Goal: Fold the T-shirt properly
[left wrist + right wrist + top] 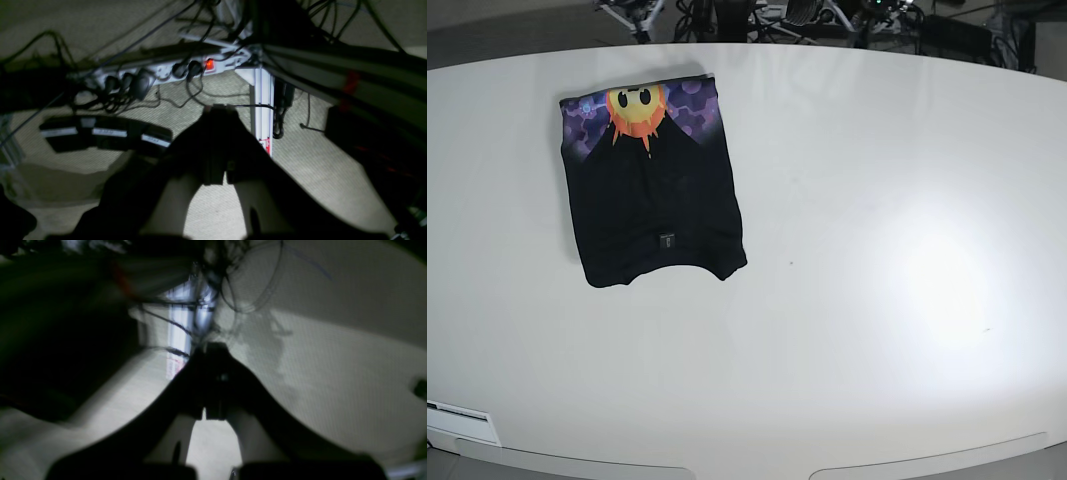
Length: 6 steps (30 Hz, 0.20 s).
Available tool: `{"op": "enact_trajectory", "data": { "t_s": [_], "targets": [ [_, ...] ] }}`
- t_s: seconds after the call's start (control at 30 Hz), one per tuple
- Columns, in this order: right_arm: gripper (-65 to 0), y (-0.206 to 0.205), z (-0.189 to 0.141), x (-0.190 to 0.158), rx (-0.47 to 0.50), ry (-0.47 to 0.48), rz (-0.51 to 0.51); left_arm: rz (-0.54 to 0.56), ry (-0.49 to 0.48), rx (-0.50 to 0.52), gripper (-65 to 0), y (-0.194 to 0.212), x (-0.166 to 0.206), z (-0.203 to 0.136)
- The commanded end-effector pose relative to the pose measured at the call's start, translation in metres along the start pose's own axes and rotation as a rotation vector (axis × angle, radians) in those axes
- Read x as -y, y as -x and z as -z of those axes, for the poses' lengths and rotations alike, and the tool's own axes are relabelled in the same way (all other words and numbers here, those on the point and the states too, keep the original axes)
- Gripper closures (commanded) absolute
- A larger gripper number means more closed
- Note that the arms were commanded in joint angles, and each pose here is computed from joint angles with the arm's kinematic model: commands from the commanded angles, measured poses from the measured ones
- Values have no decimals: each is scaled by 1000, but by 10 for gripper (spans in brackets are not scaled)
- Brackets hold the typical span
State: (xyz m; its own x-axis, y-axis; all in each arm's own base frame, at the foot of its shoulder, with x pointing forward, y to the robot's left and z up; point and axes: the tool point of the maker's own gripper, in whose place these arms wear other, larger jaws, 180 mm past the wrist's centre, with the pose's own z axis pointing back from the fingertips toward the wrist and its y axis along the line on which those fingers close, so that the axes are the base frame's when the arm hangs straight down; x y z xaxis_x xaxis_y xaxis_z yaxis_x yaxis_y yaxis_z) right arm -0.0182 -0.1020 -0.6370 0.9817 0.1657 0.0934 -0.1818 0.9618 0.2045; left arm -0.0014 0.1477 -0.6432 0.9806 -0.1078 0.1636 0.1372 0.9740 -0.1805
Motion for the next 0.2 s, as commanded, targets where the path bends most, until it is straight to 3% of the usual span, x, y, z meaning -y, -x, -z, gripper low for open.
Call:
{"op": "enact_trajectory", "data": {
  "t_s": [0.0,0.17],
  "targets": [
    [0,3,2,-8,-5,5,-37,8,-6,-1,0,6,5,0],
    [0,-12,7,-32,8,-23,-136,-11,-5,22,0,4,28,6]
  ]
}}
